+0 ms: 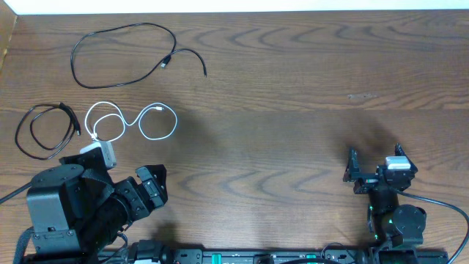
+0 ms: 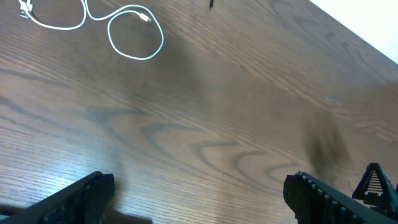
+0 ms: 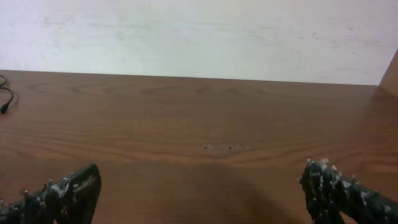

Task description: Untangle cables

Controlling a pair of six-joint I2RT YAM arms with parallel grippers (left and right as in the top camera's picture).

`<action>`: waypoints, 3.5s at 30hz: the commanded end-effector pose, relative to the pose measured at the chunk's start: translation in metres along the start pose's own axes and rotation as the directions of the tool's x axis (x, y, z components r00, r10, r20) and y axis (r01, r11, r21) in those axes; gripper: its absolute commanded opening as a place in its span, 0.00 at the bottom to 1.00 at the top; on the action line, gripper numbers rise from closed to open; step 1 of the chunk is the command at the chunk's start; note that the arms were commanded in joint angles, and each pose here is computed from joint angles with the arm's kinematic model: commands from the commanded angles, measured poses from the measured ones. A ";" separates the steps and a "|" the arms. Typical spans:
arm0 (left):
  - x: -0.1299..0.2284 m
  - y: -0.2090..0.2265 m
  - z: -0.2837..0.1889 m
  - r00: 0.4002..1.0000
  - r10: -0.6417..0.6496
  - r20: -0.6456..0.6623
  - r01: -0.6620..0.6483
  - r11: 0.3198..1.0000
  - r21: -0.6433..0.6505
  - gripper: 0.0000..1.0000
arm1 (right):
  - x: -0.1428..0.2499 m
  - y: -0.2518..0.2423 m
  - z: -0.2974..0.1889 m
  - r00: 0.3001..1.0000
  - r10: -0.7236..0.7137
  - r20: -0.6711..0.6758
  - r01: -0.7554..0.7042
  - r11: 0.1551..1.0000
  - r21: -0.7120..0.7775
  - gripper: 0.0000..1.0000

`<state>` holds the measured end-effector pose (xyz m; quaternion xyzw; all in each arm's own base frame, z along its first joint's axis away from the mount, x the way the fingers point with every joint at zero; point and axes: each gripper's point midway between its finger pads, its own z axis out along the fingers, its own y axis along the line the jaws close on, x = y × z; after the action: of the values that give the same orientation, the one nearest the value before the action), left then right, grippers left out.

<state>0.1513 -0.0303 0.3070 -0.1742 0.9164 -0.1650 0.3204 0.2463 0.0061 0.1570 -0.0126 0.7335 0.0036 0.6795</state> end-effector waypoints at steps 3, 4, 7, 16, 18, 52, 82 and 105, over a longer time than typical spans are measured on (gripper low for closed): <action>-0.002 0.000 -0.003 1.000 0.005 0.011 -0.005 1.000 -0.003 0.92 | 0.001 -0.001 0.000 1.000 -0.008 0.000 0.008 1.000 0.004 0.99; -0.002 0.000 -0.003 1.000 0.006 0.011 -0.006 1.000 -0.006 0.92 | 0.001 -0.001 0.000 1.000 -0.008 0.000 0.008 1.000 0.004 0.99; 0.001 0.000 -0.002 1.000 0.014 0.000 -0.014 1.000 -0.007 0.92 | 0.001 -0.001 0.000 1.000 -0.008 0.000 0.008 1.000 0.004 0.99; -0.006 -0.014 0.033 0.938 0.302 0.173 -0.322 0.941 0.101 0.93 | 0.001 -0.001 0.000 1.000 -0.008 0.000 0.008 1.000 0.004 0.99; -0.008 -0.011 0.042 0.904 0.350 0.246 -0.380 0.921 0.088 0.92 | 0.001 -0.001 0.000 1.000 -0.008 0.000 0.008 1.000 0.004 0.99; 0.026 0.046 0.169 0.642 0.493 0.588 -0.563 0.823 -0.076 0.98 | 0.001 -0.001 0.000 1.000 -0.008 0.000 0.008 1.000 0.004 0.99; 0.007 0.086 0.179 0.659 0.393 0.641 -0.350 0.915 -0.201 0.98 | 0.001 -0.001 0.000 1.000 -0.009 0.001 0.009 1.000 0.004 0.99; 0.005 0.086 0.178 0.652 0.401 0.644 -0.352 0.912 -0.212 0.98 | 0.001 -0.001 0.000 1.000 -0.009 0.001 0.009 1.000 0.004 0.99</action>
<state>0.2440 0.0086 0.1547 -0.0435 0.7422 0.0012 0.6687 0.2463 0.0061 0.1575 -0.0127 0.7327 0.0035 0.6804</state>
